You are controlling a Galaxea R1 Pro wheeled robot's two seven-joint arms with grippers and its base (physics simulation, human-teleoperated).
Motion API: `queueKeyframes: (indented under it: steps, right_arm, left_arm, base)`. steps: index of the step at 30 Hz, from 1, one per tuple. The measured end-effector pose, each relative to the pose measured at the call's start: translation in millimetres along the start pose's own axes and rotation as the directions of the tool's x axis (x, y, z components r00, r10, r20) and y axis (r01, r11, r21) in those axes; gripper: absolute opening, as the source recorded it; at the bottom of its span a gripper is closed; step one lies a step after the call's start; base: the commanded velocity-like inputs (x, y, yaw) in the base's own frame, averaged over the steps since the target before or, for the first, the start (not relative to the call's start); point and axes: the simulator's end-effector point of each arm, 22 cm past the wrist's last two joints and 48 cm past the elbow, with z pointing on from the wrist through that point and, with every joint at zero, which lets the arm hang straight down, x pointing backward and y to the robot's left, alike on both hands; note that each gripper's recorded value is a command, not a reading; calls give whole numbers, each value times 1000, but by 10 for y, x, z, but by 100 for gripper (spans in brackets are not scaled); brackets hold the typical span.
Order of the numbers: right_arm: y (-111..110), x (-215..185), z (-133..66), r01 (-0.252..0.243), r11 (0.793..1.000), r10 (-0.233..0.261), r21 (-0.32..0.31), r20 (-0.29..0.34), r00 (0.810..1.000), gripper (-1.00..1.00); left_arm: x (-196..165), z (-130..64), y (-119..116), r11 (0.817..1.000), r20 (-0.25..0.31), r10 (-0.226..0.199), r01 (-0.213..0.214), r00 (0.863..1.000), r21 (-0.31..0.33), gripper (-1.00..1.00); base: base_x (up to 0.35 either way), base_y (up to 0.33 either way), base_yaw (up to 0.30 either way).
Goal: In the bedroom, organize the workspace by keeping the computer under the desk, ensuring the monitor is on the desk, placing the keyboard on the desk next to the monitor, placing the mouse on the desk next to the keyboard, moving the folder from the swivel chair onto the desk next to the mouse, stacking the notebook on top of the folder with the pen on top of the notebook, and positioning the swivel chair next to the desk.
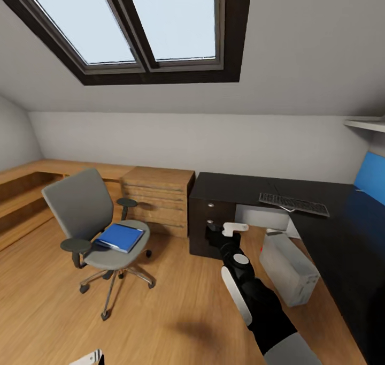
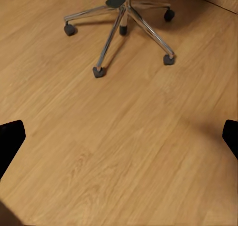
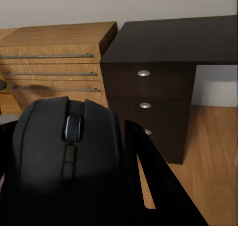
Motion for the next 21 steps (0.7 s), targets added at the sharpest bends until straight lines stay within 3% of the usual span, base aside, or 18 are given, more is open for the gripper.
queueKeyframes:
  steps: [21]
  right_arm:
    - [-5,-224,-99,2,1000,-2,7,-1,1000,-100]
  left_arm:
    - [-185,-190,0,1000,3,8,-8,1000,2,100]
  base:
    - [321,14,0]
